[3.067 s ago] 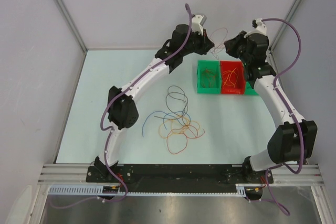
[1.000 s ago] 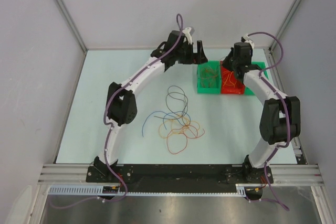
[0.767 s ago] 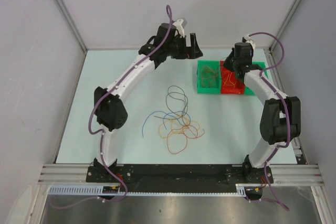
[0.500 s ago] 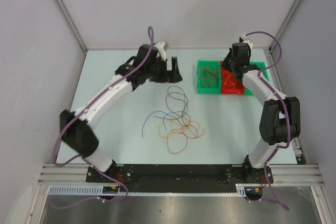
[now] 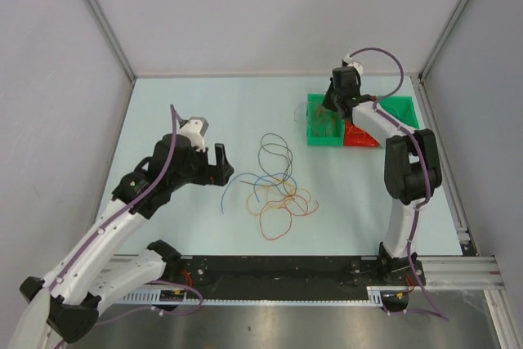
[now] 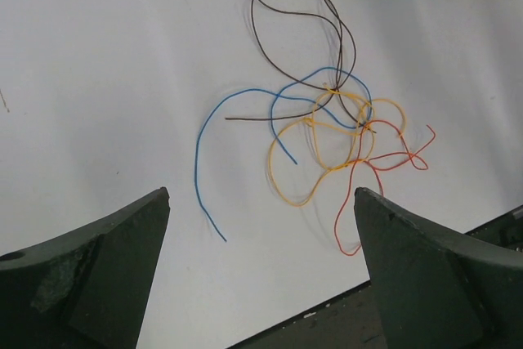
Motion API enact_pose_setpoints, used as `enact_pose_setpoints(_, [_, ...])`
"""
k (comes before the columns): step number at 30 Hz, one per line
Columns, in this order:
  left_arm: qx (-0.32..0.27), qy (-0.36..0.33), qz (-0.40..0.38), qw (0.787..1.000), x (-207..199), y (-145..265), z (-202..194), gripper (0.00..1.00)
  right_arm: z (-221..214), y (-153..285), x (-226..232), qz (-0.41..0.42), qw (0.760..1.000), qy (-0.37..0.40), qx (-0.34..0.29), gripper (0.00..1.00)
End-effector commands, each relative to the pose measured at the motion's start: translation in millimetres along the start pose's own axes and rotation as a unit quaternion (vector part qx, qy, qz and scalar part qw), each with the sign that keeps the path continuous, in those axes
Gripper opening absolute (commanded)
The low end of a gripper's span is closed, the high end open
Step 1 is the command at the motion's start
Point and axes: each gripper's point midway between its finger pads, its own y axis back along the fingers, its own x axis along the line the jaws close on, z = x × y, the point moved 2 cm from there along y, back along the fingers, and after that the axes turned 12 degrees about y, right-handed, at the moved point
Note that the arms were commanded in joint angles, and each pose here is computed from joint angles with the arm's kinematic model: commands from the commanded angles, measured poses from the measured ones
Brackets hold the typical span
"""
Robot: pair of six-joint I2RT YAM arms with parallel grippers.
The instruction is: Untangle the cables
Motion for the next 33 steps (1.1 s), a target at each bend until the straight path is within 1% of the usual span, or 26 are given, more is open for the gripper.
enact_pose_setpoints(1, [-0.033, -0.019, -0.002, 0.999, 12.0, 6.8, -4.1, 1.00, 8.6, -18.3, 4.5, -0.010, 1.000, 0.007, -0.010, 0.00])
enact_pose_setpoints(3, [-0.046, -0.025, -0.012, 0.999, 11.9, 9.2, -3.5, 1.00, 8.3, -23.5, 8.6, -0.003, 1.000, 0.007, -0.007, 0.00])
enact_pose_setpoints(4, [-0.044, -0.028, -0.012, 0.999, 14.1, 7.1, -7.9, 1.00, 5.9, -27.9, 8.6, 0.000, 1.000, 0.005, -0.005, 0.00])
enact_pose_setpoints(8, [-0.050, -0.032, -0.022, 0.998, 11.1, 8.4, -5.5, 1.00, -13.8, -46.6, 9.7, 0.010, 1.000, 0.000, 0.019, 0.00])
enact_pose_setpoints(15, [-0.040, -0.035, -0.020, 0.998, 11.5, 4.4, -8.3, 1.00, -33.3, -65.9, -2.3, -0.013, 0.999, 0.005, 0.043, 0.00])
enact_pose_setpoints(17, [-0.041, -0.034, -0.016, 0.998, 12.5, 5.7, -7.8, 1.00, -37.4, -67.4, -9.2, -0.034, 0.998, 0.010, 0.050, 0.00])
enact_pose_setpoints(19, [-0.037, -0.025, -0.010, 0.999, 12.9, 12.3, -6.8, 1.00, -38.8, -66.3, -13.3, -0.040, 0.997, 0.009, 0.064, 0.00])
enact_pose_setpoints(21, [-0.045, -0.023, -0.013, 0.999, 9.9, 20.8, -1.0, 1.00, -38.5, -61.7, -12.7, -0.041, 0.996, 0.007, 0.074, 0.00])
enact_pose_setpoints(24, [-0.056, -0.025, -0.006, 0.998, 14.6, 27.4, -0.8, 1.00, -25.0, -52.6, -6.9, -0.038, 0.996, 0.013, 0.075, 0.01])
enact_pose_setpoints(25, [-0.060, -0.029, -0.005, 0.998, 16.3, 27.5, -1.0, 1.00, -15.5, -49.5, -2.5, -0.035, 0.997, 0.014, 0.066, 0.09])
enact_pose_setpoints(27, [-0.061, -0.024, 0.004, 0.998, 22.1, 25.2, -6.4, 1.00, -10.2, -43.3, 2.4, -0.036, 0.997, 0.026, 0.064, 0.19])
enact_pose_setpoints(28, [-0.064, -0.023, 0.004, 0.998, 22.5, 25.9, -5.8, 1.00, 0.2, -38.3, 6.3, -0.034, 0.998, 0.028, 0.055, 0.27])
enact_pose_setpoints(30, [-0.067, -0.026, -0.006, 0.997, 20.3, 27.6, -6.3, 1.00, 4.9, -31.8, 9.1, -0.040, 0.997, 0.040, 0.055, 0.34])
enact_pose_setpoints(31, [-0.074, -0.026, -0.006, 0.997, 20.8, 28.2, -5.0, 1.00, 9.4, -28.9, 9.0, -0.044, 0.997, 0.041, 0.052, 0.39])
enact_pose_setpoints(33, [-0.080, -0.024, -0.009, 0.996, 21.1, 30.9, -4.9, 1.00, 17.0, -22.8, 10.0, -0.048, 0.997, 0.045, 0.050, 0.43])
